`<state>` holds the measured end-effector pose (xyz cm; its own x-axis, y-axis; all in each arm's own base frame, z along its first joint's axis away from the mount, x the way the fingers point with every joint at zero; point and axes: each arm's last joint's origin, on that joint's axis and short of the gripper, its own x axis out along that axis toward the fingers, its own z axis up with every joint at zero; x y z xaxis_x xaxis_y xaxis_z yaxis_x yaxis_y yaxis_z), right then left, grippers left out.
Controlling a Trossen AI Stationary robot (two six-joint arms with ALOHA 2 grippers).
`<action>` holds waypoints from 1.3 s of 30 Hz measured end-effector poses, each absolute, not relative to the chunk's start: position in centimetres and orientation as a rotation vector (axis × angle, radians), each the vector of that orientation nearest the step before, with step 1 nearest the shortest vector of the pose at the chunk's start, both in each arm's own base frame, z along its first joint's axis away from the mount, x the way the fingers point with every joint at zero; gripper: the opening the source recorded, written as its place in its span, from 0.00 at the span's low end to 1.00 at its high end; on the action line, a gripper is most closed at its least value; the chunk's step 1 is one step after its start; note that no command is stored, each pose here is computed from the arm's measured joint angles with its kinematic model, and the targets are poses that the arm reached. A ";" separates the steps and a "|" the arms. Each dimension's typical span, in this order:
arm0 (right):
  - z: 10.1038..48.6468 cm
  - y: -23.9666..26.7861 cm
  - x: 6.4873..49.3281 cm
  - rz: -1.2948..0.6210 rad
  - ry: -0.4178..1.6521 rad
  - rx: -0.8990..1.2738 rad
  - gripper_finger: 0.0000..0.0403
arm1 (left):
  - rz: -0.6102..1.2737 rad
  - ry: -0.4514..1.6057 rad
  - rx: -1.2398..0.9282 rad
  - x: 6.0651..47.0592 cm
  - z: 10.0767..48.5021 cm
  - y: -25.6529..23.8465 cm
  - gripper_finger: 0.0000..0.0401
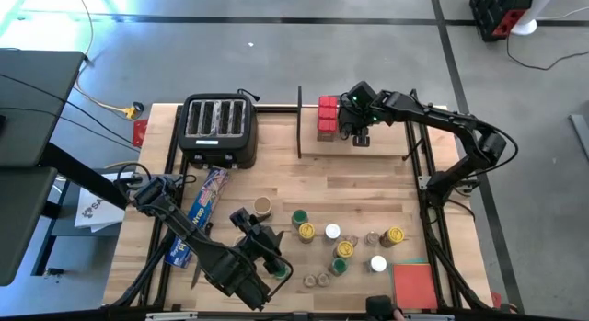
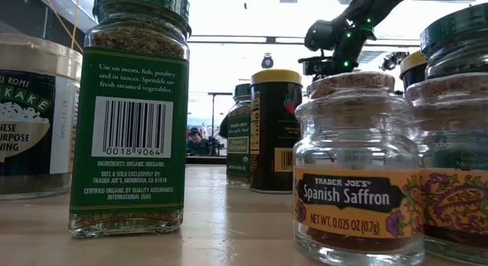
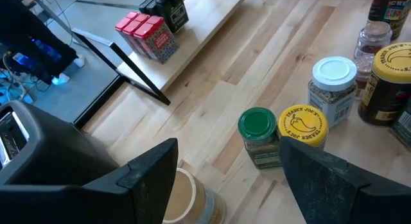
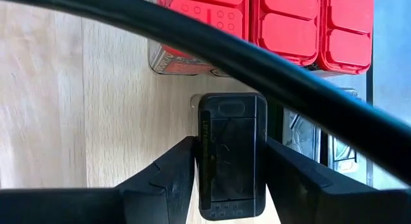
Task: Shelf spices
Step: Put the black seasoning can on the shelf aligned with the other black seasoning can
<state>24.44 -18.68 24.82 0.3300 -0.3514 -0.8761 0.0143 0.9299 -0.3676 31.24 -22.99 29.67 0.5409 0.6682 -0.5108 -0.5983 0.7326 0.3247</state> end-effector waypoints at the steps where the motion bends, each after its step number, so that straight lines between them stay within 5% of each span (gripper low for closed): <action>1: 24.8 -18.7 24.4 -0.244 1.217 -0.318 0.42 | 0.754 0.656 0.116 31.2 29.7 -23.0 0.67; 23: 24.8 -18.6 24.4 -0.237 1.224 -0.312 0.42 | 0.753 0.656 0.113 31.3 29.7 -23.0 0.67; 32: 24.8 -18.7 24.3 -0.259 1.239 -0.326 0.56 | 0.753 0.658 0.111 31.3 29.7 -23.0 0.67; 39: 26.3 -17.1 23.9 -0.288 1.253 -0.373 0.57 | 0.753 0.658 0.111 31.3 29.7 -23.0 0.67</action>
<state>23.87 -17.14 26.27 0.2894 -0.4100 -0.8649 0.0085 0.9047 -0.4260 31.26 -23.01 29.66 0.5410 0.6656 -0.5142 -0.5982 0.7342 0.3211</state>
